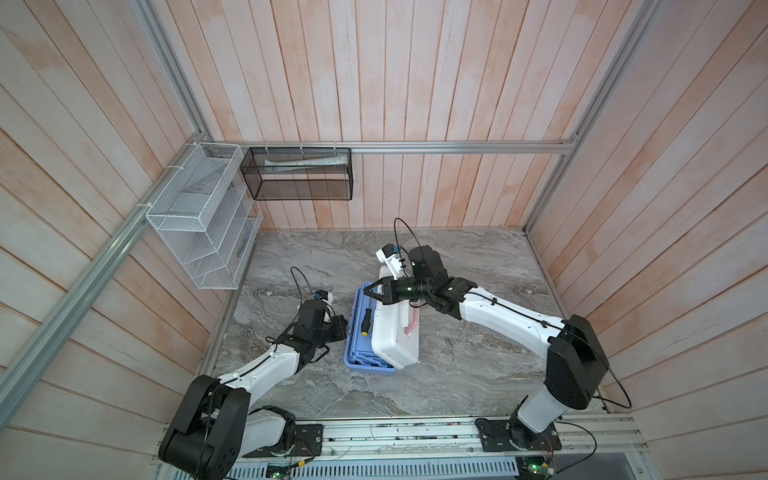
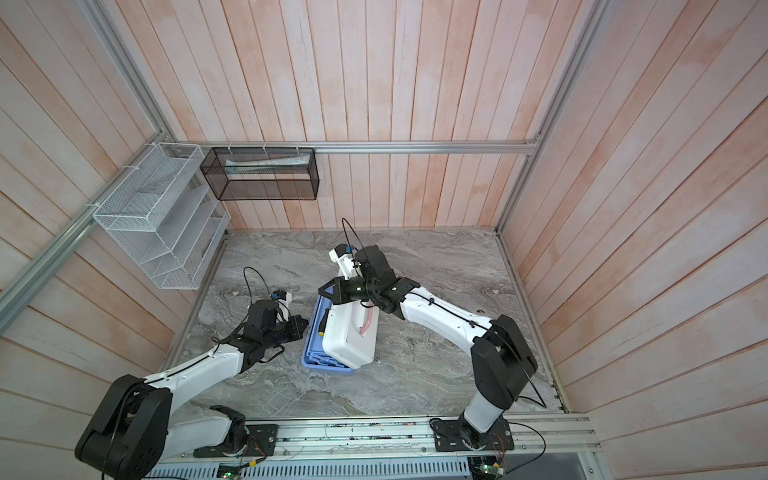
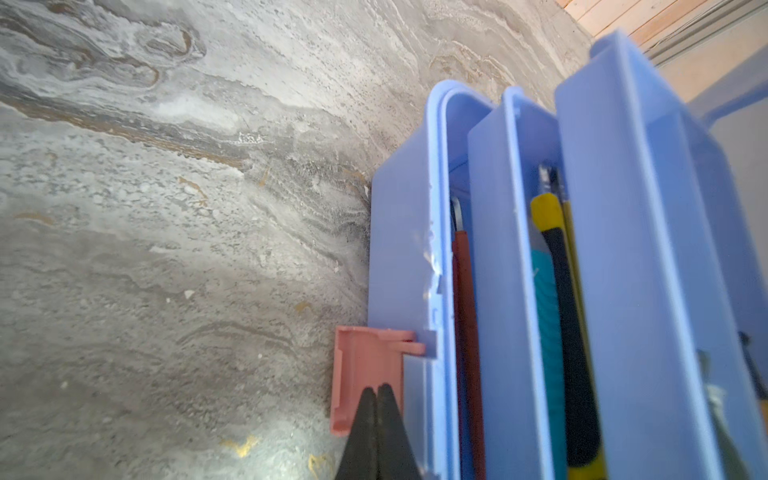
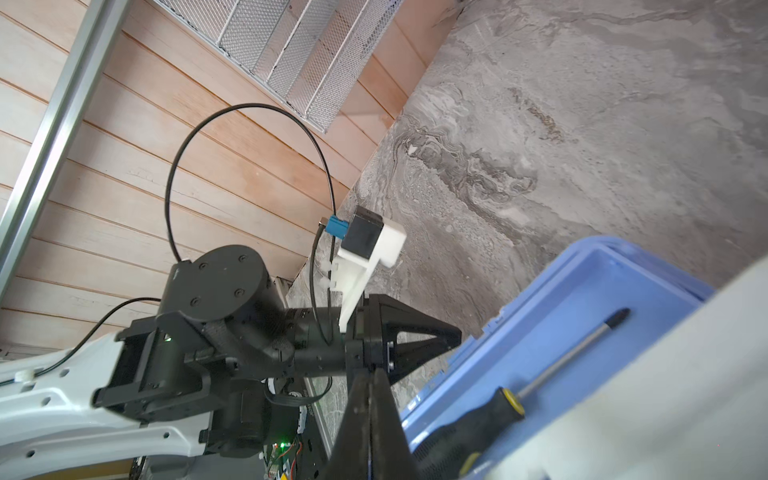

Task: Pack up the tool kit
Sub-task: 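Swing the white lid over with right gripper while left gripper holds box, then press the lid down and draw both grippers back from the closed box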

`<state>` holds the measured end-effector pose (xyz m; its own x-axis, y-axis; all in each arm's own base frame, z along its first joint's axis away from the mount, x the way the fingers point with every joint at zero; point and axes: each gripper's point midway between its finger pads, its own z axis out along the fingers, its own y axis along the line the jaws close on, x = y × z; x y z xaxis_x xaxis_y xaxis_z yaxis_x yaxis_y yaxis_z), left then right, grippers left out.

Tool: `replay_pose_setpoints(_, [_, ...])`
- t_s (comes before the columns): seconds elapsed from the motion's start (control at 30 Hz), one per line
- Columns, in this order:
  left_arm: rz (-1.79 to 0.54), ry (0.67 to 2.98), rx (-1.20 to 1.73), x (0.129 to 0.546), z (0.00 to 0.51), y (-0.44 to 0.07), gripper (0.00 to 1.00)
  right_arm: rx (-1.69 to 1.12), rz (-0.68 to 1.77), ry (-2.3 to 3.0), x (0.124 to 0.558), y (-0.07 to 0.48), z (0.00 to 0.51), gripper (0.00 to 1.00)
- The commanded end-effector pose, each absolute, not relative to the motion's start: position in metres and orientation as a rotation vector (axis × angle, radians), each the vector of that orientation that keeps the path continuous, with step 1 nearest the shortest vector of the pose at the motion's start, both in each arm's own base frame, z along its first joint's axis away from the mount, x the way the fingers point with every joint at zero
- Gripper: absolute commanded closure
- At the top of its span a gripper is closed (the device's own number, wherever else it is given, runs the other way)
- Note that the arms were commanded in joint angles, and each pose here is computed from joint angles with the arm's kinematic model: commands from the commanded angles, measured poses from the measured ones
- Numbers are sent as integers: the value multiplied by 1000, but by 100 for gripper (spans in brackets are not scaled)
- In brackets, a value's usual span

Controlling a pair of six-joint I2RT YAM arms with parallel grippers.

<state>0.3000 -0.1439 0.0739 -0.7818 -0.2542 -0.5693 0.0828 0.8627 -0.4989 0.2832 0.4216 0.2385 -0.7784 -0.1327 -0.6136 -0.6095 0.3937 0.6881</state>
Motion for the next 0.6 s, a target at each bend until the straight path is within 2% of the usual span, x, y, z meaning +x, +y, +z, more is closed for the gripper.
replay_pose_setpoints(0.0, [-590,2413,-239,293,67,-123,100,-678,1248,2307,286,435,203,100])
replay_pose_setpoints(0.17, [-527,2375,-350,291,84,-100,100,-778,1196,2191,290,473,245,100])
replay_pose_setpoints(0.33, [-533,2326,-349,290,110,-92,99,-739,1107,2102,298,456,283,100])
replay_pose_setpoints(0.47, [-753,2220,-161,285,141,-124,96,-705,1076,2115,291,420,268,100])
replay_pose_setpoints(0.57, [-790,2197,-122,278,147,-129,95,-697,1064,2168,281,398,244,100])
